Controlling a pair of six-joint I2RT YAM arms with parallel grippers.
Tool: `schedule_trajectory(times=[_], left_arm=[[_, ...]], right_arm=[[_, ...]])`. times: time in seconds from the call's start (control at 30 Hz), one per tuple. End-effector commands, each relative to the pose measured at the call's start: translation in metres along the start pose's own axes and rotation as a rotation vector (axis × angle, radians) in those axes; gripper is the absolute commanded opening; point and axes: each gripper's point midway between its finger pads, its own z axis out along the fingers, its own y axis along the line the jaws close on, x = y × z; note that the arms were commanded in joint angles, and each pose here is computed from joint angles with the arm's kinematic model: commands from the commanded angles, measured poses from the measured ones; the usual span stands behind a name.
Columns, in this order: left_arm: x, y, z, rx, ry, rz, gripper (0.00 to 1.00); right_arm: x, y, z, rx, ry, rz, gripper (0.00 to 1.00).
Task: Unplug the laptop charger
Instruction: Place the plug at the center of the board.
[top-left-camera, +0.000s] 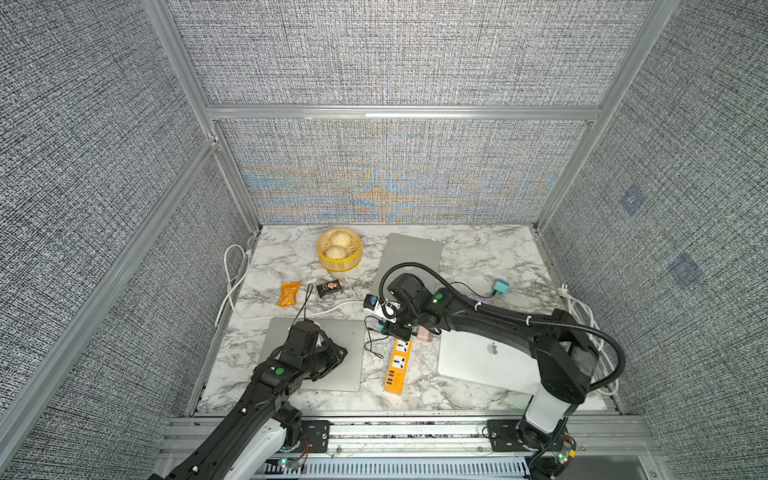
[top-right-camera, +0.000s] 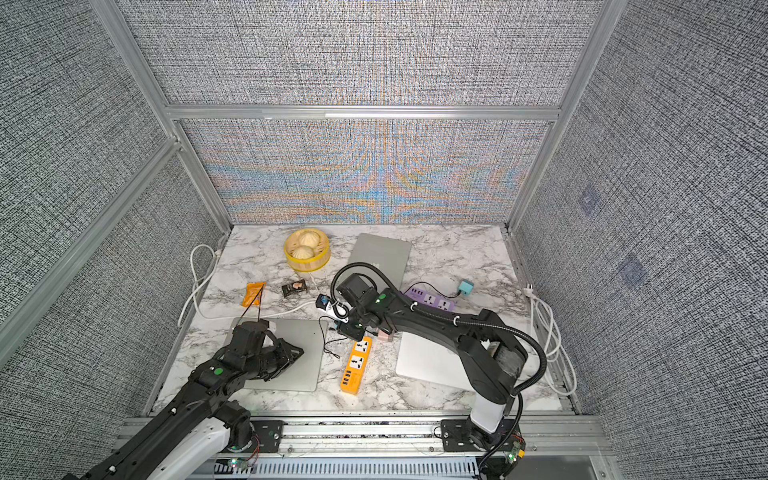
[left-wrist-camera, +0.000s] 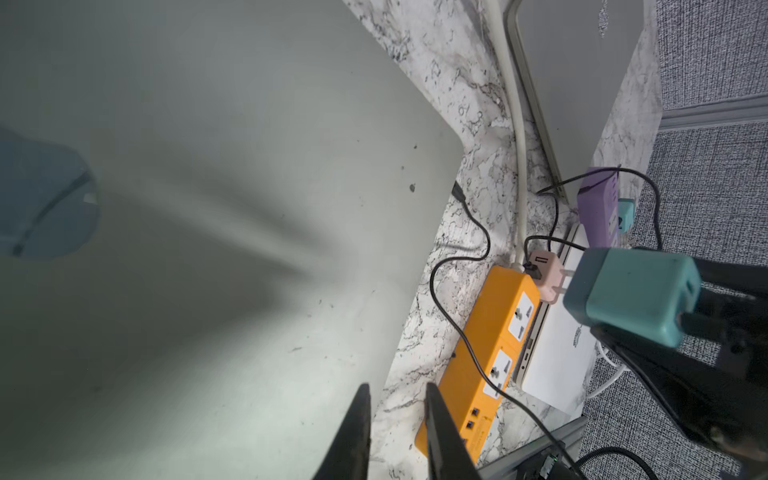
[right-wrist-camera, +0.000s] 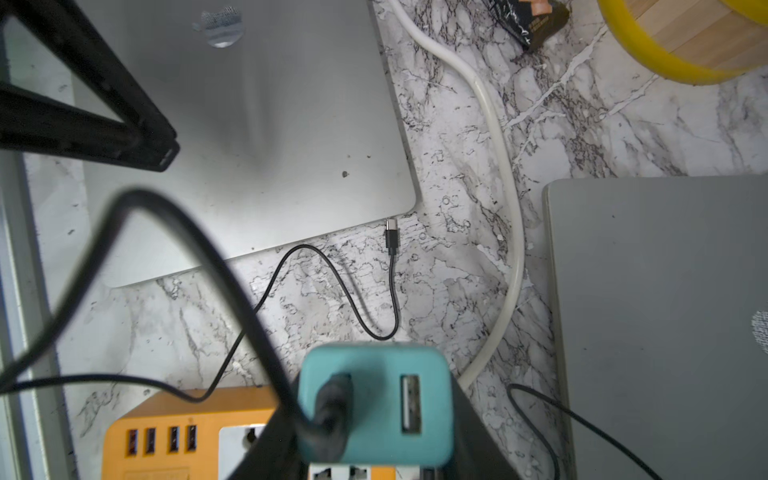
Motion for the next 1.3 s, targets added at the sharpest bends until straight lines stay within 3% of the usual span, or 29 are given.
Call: schedule_trajectory(times=[0.0, 0.37, 0.7, 1.0, 1.27], left_arm=[[0.000, -0.001, -0.001, -0.001, 0.003, 0.009, 0.24], [-0.001, 0.000, 0.001, -0.008, 0.012, 0.015, 0.24], [-0.002, 0.001, 0.005, -0.007, 0.021, 0.018, 0.24], [-0.005, 0.001, -0.002, -0.011, 0.000, 0.020, 0.24], [-0.009, 0.002, -0.013, -0.025, -0.024, 0.019, 0.24]], right_arm=[[0.013, -0.005, 0.005, 0.006, 0.105, -0.008, 0.20], [0.021, -0.018, 0.024, 0.005, 0.291, -0.029, 0.20], [0.040, -0.003, 0.033, -0.061, 0.369, -0.097, 0.20], [0.041, 0.000, 0.045, -0.088, 0.434, -0.244, 0.21], [0.057, -0.002, 0.052, -0.087, 0.567, -0.372, 0.21]])
